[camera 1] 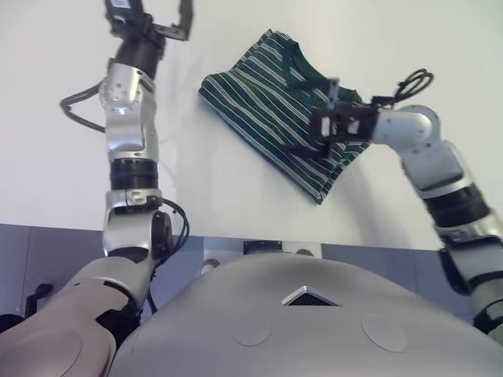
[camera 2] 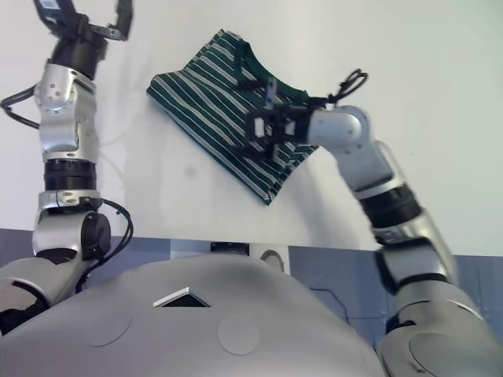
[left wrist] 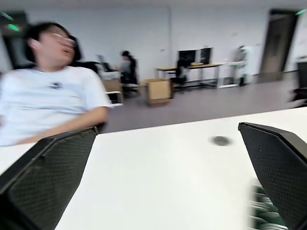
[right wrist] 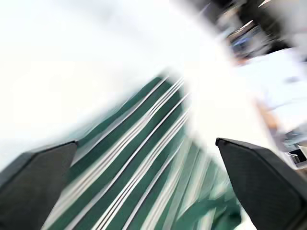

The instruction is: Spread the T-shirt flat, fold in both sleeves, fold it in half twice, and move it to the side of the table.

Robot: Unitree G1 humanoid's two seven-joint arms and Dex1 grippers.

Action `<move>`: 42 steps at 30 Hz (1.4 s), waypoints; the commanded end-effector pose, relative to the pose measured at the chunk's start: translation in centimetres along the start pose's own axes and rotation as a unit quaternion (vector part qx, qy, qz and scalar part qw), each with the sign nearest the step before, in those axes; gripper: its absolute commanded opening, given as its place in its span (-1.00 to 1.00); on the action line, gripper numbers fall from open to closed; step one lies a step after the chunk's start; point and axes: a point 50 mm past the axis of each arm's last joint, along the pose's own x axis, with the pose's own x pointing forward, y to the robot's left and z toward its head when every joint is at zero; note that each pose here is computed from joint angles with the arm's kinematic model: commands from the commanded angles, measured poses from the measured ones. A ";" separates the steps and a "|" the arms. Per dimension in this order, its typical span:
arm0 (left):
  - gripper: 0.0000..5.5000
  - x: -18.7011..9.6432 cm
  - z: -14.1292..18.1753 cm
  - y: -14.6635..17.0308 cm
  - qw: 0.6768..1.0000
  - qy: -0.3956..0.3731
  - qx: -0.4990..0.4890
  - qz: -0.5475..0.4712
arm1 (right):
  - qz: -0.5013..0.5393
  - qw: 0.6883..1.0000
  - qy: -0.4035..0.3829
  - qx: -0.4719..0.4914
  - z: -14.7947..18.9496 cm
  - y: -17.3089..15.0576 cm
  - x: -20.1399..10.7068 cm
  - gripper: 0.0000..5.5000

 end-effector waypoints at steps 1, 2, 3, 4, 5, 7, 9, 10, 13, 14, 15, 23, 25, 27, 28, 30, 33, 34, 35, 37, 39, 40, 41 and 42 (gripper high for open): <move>0.95 -2.5 -1.1 -4.6 0.976 0.082 0.057 -0.196 | -0.132 0.990 0.042 0.007 -0.1 -4.9 -1.4 0.96; 0.95 -3.2 -1.9 -4.9 0.962 0.119 0.092 -0.227 | -0.147 0.988 0.051 0.000 -0.3 -5.5 -1.6 0.96; 0.95 -3.8 -2.8 -4.8 0.948 0.158 0.129 -0.242 | -0.157 0.986 0.059 -0.011 -0.5 -6.0 -1.7 0.96; 0.95 -4.1 -3.4 -4.5 0.937 0.187 0.161 -0.246 | -0.162 0.985 0.064 -0.020 -0.6 -6.2 -1.8 0.96; 0.95 -4.1 -4.3 -3.7 0.927 0.220 0.198 -0.229 | -0.162 0.984 0.071 -0.038 -0.8 -6.2 -1.7 0.96; 0.95 -4.0 -5.9 -2.0 0.901 0.279 0.272 -0.192 | -0.145 0.977 0.114 -0.109 -2.3 -5.8 -1.9 0.96; 0.95 -4.3 -7.4 -0.2 0.859 0.332 0.351 -0.170 | -0.096 0.963 0.171 -0.184 -4.6 -5.0 -2.7 0.96; 0.95 -4.8 -8.2 0.8 0.831 0.359 0.392 -0.166 | -0.073 0.958 0.191 -0.201 -5.6 -4.8 -3.3 0.96; 0.95 -6.7 -9.2 3.6 0.764 0.411 0.461 -0.184 | -0.033 0.956 0.214 -0.197 -6.8 -4.7 -4.5 0.96; 0.95 -5.9 -8.6 4.1 0.775 0.396 0.461 -0.171 | -0.011 0.957 0.217 -0.194 -7.2 -4.2 -4.6 0.96; 0.95 -3.9 -7.1 3.9 0.825 0.341 0.430 -0.137 | 0.021 0.956 0.219 -0.194 -7.5 -3.0 -4.7 0.96; 0.95 1.9 5.4 6.3 0.989 -0.068 -0.056 0.116 | 0.183 0.951 0.220 -0.116 -8.1 2.3 -6.8 0.96; 0.95 1.2 6.3 7.0 0.984 -0.094 -0.065 0.137 | 0.192 0.954 0.215 -0.083 -7.0 1.3 -7.8 0.96; 0.95 1.0 6.4 6.5 0.985 -0.095 -0.058 0.128 | 0.146 0.964 0.206 -0.078 -5.8 -1.5 -7.9 0.96; 0.95 1.1 6.1 5.8 0.988 -0.090 -0.051 0.116 | 0.100 0.975 0.185 -0.078 -4.9 -3.2 -7.2 0.96; 0.95 1.3 5.4 4.7 0.992 -0.077 -0.040 0.094 | 0.041 0.987 0.138 -0.078 -3.2 -4.9 -5.6 0.96; 0.95 1.5 4.6 3.8 0.993 -0.065 -0.048 0.087 | 0.043 0.992 0.098 -0.062 -2.4 -4.1 -3.6 0.96; 0.95 1.4 4.2 3.5 0.993 -0.058 -0.045 0.087 | 0.055 0.992 0.094 -0.059 -2.5 -3.3 -2.8 0.96; 0.95 1.4 3.8 3.3 0.994 -0.053 -0.044 0.087 | 0.072 0.991 0.097 -0.061 -2.9 -2.3 -2.1 0.96; 0.95 1.3 3.4 3.0 0.995 -0.045 -0.037 0.084 | 0.112 0.982 0.131 -0.081 -4.6 -0.3 -1.8 0.96; 0.95 1.3 3.3 2.9 0.995 -0.043 -0.034 0.081 | 0.135 0.969 0.173 -0.115 -6.2 0.4 -2.3 0.96; 0.95 1.3 3.2 2.9 0.995 -0.043 -0.034 0.081 | 0.138 0.966 0.181 -0.124 -6.5 0.5 -2.5 0.96; 0.95 1.1 3.1 2.8 0.995 -0.042 -0.032 0.080 | 0.158 0.958 0.198 -0.132 -7.2 1.0 -3.2 0.96; 0.95 1.0 3.0 2.8 0.995 -0.040 -0.031 0.082 | 0.194 0.952 0.201 -0.122 -7.3 2.1 -3.9 0.96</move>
